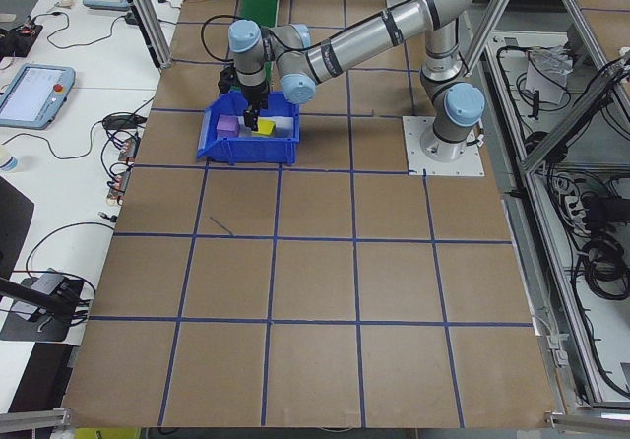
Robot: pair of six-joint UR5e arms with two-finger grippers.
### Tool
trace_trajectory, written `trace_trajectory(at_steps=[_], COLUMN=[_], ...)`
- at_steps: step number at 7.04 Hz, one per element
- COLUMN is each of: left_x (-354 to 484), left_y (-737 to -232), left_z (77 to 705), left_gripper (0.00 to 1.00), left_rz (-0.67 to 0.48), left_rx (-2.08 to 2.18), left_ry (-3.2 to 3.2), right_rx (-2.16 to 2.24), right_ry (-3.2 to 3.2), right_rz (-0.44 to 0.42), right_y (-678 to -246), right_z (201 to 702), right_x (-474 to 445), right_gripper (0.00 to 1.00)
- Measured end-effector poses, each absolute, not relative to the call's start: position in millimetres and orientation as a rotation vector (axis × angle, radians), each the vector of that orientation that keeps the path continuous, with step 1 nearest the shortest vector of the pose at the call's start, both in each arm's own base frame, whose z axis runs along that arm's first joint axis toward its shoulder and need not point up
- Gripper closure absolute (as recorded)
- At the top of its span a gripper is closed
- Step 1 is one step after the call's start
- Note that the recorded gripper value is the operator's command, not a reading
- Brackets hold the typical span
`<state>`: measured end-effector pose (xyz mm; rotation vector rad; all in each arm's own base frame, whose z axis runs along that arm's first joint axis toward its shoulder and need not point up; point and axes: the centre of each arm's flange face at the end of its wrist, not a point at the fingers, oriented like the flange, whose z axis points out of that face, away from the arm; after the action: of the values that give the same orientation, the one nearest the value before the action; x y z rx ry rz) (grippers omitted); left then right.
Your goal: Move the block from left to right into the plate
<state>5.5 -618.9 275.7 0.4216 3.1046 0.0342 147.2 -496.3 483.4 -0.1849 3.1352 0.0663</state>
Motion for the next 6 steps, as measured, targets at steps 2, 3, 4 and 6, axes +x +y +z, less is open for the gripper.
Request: trace_trajectory(at_steps=[2, 3, 4, 6], left_x=[6.1, 5.9, 5.3, 3.7], left_y=[-621.4, -621.9, -621.8, -620.6], left_z=[263.9, 256.8, 249.0, 238.2], left_gripper=[0.00, 0.00, 0.00, 0.17], left_rz=[0.047, 0.057, 0.063, 0.066], left_rx=[0.427, 0.427, 0.427, 0.428], left_ry=[3.107, 3.112, 3.119, 3.134], right_rx=[-0.185, -0.185, -0.185, -0.184], right_ry=[3.136, 3.137, 3.138, 3.139], right_rz=[0.068, 0.069, 0.069, 0.069], right_y=[-496.6, -496.7, -496.7, -496.9], right_z=[483.0, 482.8, 482.8, 482.7], right_x=[147.1, 147.0, 146.9, 146.3], right_gripper=[0.00, 0.00, 0.00, 0.00])
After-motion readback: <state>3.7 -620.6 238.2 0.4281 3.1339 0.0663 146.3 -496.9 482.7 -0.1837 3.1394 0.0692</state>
